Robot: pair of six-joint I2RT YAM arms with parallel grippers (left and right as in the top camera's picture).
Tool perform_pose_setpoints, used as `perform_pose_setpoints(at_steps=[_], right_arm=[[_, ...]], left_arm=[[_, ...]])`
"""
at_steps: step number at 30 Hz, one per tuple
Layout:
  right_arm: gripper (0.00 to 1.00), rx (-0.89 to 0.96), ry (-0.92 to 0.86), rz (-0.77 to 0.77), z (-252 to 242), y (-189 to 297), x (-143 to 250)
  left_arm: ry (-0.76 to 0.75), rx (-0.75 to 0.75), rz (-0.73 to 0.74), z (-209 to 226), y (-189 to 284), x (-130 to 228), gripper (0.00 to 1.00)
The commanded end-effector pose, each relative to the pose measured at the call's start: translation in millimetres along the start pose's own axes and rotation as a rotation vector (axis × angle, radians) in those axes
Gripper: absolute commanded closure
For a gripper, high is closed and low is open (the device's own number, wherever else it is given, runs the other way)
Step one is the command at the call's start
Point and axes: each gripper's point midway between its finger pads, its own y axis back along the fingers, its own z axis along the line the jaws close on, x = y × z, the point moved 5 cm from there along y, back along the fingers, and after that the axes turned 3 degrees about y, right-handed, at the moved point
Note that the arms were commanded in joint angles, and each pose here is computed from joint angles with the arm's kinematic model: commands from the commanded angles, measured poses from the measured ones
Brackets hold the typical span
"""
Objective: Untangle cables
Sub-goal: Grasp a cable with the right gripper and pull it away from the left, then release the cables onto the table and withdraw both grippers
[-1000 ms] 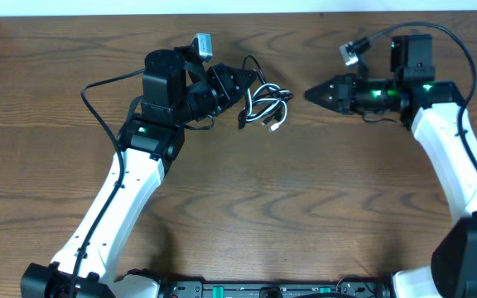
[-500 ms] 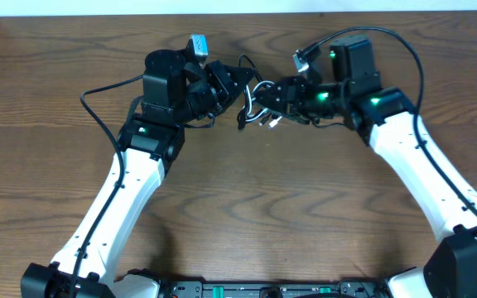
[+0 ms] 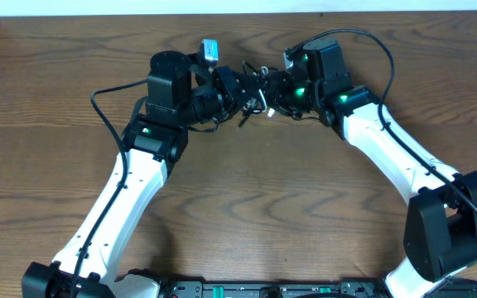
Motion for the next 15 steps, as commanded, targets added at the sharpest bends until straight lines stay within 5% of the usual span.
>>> perform_pose_setpoints(at_steps=[1, 4, 10, 15], right_arm=[[0.79, 0.118, -0.019, -0.071, -29.0, 2.4, -16.7], [0.99, 0.151, -0.04, -0.069, -46.8, 14.8, -24.5], [0.99, -0.032, 0.034, 0.015, -56.5, 50.2, -38.9], [0.99, -0.143, 0.001, 0.021, -68.7, 89.5, -51.8]], left_arm=[[-0.045, 0.069, 0.087, -16.3, 6.9, 11.4, 0.92], [-0.088, 0.065, 0.079, -14.0, 9.1, 8.3, 0.93], [-0.189, -0.05, 0.047, 13.7, 17.6, -0.9, 0.93], [-0.265, -0.39, -0.05, 70.9, 35.8, -13.4, 0.93]])
